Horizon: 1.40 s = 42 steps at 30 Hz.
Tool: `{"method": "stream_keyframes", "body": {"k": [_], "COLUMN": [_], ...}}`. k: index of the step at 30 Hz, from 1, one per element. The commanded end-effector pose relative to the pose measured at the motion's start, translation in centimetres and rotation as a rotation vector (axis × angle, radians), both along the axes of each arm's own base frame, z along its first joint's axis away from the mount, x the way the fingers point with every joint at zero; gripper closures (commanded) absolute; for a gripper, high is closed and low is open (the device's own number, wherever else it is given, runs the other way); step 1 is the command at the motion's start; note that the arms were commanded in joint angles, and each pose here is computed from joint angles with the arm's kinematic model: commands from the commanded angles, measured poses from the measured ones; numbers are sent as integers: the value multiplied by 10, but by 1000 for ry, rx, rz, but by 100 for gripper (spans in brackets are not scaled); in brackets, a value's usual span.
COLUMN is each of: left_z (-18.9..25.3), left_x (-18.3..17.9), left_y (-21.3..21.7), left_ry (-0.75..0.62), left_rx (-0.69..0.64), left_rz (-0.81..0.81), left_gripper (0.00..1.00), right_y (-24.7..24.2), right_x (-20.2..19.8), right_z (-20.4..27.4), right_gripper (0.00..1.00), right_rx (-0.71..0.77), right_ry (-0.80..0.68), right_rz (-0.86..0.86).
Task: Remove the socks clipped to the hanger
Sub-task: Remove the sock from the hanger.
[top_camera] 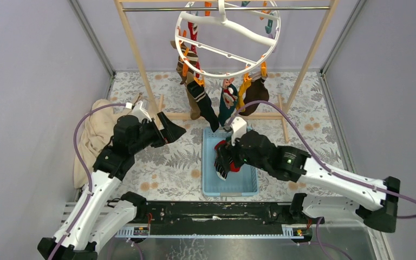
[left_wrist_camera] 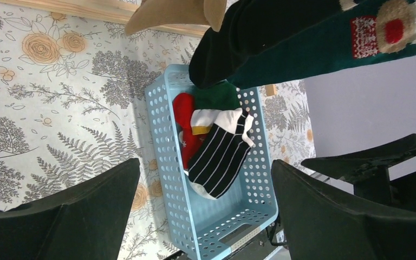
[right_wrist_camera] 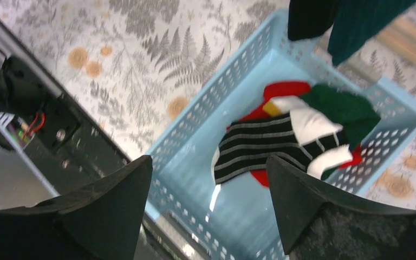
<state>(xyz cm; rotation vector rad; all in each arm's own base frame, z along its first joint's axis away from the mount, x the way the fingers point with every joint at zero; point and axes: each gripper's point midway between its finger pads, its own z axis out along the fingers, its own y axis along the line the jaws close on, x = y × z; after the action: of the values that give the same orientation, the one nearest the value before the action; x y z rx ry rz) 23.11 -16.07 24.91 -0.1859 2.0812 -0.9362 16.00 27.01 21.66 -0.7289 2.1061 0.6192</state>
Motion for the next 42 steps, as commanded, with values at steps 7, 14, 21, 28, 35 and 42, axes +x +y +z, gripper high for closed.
{"method": "stream_keyframes", "body": {"k": [7,14,21,28,35,42], "left_z": [19,13,8,5,4,6], "left_x": [16,18,16,18,18,19], "left_y": [-2,-4,-2,-6,-7,-10], "left_ry": [-121,-118,-115,-108,-108,-113], "left_rx": [27,31,52,32,26,10], "left_rz": [-20,-27,-29,-40,-44,-51], "left_gripper": [1,1,1,1,1,1], "right_y": [65,86,77,83,86,76], "right_x": [75,114,148,162,155,135], "right_z": [50,60,39,34,46,81], "right_gripper": [27,32,36,50,81,100], "right_rx": [144,186,192,180,219,307], "right_ry": [-297,-380,-359,-363,-371,-381], "right_rz": [-181,-252,-329,-307,-264,-219]}}
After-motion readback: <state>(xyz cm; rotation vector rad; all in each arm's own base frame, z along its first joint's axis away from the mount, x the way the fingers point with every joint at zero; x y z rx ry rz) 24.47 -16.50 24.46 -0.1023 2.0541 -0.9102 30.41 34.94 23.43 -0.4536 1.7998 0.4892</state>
